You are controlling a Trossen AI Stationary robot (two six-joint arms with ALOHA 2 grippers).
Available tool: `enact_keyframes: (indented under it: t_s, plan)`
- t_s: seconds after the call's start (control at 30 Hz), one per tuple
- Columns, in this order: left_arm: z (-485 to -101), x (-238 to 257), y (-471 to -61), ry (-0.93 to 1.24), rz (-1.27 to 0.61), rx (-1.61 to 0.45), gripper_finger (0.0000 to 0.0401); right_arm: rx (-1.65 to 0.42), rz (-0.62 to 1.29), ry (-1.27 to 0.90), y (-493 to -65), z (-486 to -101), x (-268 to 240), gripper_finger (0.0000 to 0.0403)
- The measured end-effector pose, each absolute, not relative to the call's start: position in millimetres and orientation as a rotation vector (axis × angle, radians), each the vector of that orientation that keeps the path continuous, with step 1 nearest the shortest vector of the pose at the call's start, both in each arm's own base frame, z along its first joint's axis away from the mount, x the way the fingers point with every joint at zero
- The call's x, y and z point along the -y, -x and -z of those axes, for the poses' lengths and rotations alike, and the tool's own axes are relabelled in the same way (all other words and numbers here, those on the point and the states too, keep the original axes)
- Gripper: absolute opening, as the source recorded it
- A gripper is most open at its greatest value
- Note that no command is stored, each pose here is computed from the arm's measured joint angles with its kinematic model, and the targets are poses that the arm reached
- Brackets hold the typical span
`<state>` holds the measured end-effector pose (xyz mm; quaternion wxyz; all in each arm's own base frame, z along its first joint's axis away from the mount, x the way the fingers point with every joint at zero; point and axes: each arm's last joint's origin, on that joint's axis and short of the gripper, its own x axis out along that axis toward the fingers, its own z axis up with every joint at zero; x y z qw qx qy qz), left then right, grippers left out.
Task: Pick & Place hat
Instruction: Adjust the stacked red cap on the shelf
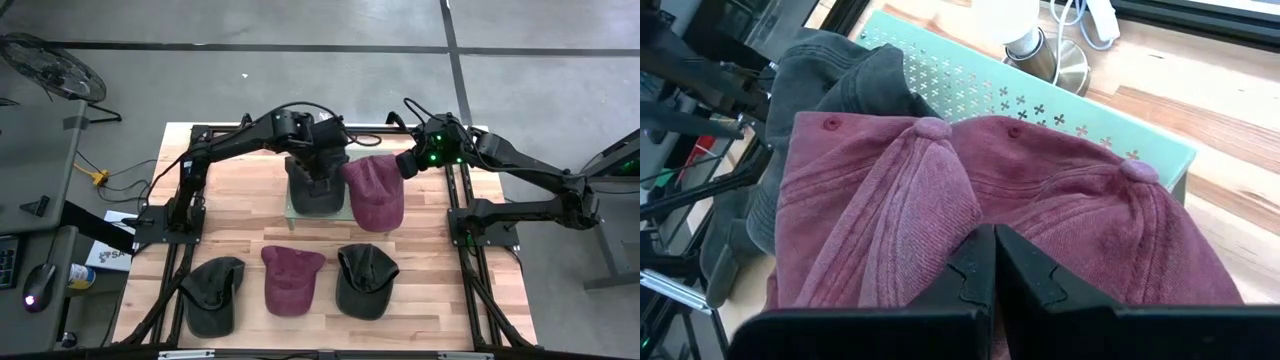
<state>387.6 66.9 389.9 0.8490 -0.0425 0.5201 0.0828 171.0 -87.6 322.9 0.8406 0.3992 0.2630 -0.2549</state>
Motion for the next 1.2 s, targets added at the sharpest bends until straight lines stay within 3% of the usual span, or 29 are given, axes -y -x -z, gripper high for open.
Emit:
enact_keyframes:
  t_s: [0.27,0.57,0.7,0.97,1.2]
  plan:
    - [-402.2,-68.9,-406.5,0.039,-0.123,-0.863,0.0099,-0.556,0.539,-0.844,-171.0,-322.9,87.6,0.0000]
    - [-403.6,-87.5,-410.5,0.080,-0.117,-0.784,0.0103,-0.558,0.537,-0.840,-171.0,-322.8,87.5,0.0000]
    - [-402.6,-100.2,-406.1,0.165,-0.065,-0.789,0.0137,-0.560,0.534,-0.835,-170.9,-322.8,87.5,0.0000]
    - [-391.6,-107.0,-407.6,0.240,-0.023,-0.840,0.0248,-0.562,0.531,-0.828,-170.9,-322.8,87.4,0.0000]
    - [-386.3,-111.4,-407.9,0.280,-0.078,-0.871,0.0270,-0.562,0.530,-0.828,-170.9,-322.8,87.4,0.0000]
